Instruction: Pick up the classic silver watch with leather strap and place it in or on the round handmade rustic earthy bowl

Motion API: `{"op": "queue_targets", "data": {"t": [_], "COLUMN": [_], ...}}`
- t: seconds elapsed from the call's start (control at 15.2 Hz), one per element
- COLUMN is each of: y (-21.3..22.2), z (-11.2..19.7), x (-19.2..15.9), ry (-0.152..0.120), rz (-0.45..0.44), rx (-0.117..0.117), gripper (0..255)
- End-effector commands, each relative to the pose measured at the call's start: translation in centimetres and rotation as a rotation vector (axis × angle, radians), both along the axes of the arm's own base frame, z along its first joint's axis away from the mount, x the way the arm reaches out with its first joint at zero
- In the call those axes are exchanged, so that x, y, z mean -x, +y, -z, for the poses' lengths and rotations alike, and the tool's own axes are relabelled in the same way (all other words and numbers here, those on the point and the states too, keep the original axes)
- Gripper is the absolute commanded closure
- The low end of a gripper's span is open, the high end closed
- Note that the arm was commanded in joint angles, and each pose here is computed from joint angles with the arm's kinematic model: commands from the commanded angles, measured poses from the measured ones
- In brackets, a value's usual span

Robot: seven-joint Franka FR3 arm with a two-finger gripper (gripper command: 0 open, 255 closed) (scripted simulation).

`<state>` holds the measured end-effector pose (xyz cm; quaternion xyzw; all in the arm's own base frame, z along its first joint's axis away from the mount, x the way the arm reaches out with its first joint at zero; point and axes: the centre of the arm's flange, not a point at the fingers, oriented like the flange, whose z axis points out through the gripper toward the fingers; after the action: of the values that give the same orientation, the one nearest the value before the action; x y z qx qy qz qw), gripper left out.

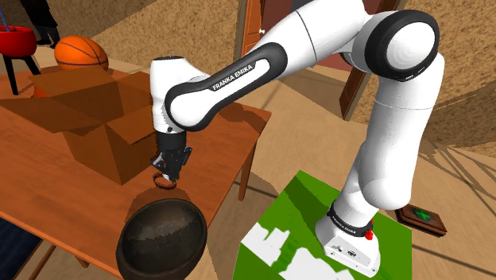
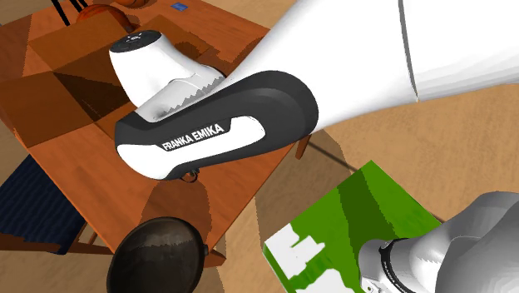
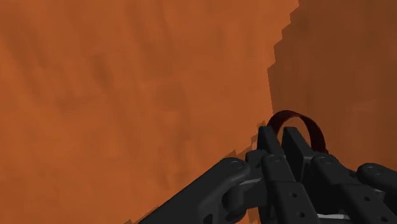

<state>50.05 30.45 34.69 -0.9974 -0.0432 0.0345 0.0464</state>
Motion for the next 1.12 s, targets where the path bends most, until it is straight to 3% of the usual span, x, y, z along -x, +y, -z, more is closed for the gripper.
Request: {"op": "queue_targets", "data": {"t": [0.0, 0.33, 1.06], "y": [0.0, 0.1, 0.1], "z": [0.5, 0.5, -5.3], "x": [0.2, 0.3, 0.3], "ry": [0.010, 0.010, 0.010], "rz": [-0.002, -0.002, -0.002], "rx": [0.003, 0.003, 0.003], "gripper": [255, 255, 255]}}
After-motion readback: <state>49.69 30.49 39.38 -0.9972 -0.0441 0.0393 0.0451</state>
